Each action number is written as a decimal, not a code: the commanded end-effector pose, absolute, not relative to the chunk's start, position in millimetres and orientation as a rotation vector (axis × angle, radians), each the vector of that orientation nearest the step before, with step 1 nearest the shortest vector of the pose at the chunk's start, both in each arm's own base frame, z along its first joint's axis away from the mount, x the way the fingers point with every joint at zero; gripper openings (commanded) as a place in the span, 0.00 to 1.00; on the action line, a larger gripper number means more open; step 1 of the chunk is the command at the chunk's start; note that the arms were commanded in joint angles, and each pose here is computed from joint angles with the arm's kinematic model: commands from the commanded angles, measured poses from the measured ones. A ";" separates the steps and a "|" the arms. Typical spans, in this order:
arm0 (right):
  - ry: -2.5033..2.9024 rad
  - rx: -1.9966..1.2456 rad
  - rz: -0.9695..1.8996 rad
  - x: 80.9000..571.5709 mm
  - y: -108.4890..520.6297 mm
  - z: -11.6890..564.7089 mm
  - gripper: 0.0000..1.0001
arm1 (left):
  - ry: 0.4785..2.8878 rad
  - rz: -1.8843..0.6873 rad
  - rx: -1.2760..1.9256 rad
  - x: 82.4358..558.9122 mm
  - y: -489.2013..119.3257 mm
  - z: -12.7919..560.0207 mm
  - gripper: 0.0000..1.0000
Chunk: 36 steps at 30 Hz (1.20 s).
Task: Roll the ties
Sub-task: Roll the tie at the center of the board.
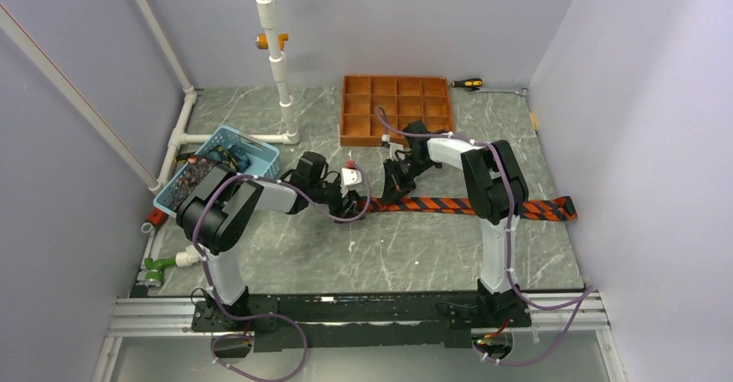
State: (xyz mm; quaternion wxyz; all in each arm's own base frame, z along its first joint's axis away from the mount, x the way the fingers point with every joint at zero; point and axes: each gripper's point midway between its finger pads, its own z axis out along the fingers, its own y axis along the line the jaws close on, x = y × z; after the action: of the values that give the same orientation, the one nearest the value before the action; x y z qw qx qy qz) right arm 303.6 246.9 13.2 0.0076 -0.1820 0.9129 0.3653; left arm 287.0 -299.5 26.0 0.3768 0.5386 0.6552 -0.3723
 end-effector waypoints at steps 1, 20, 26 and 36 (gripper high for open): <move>2.968 -0.661 0.780 294.9 209.3 -41.0 0.00 | 1.600 -1.016 1.357 292.7 -319.6 43.2 0.66; 2.965 -0.650 0.791 290.5 208.9 -42.7 0.00 | 1.545 -0.968 1.406 290.8 -338.0 59.8 0.67; 2.957 -0.652 0.785 291.4 208.7 -41.0 0.00 | 1.633 -0.921 1.387 292.1 -317.3 31.1 0.71; 2.942 -0.655 0.807 291.0 210.5 -37.4 0.00 | 1.622 -0.964 1.346 301.0 -328.2 33.1 0.49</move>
State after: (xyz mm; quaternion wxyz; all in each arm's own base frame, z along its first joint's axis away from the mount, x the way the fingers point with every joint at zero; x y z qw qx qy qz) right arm 303.0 246.7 13.4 0.0290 -0.1897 0.9095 0.3687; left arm 293.7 -320.0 25.6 0.3877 0.5363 0.6505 -0.3728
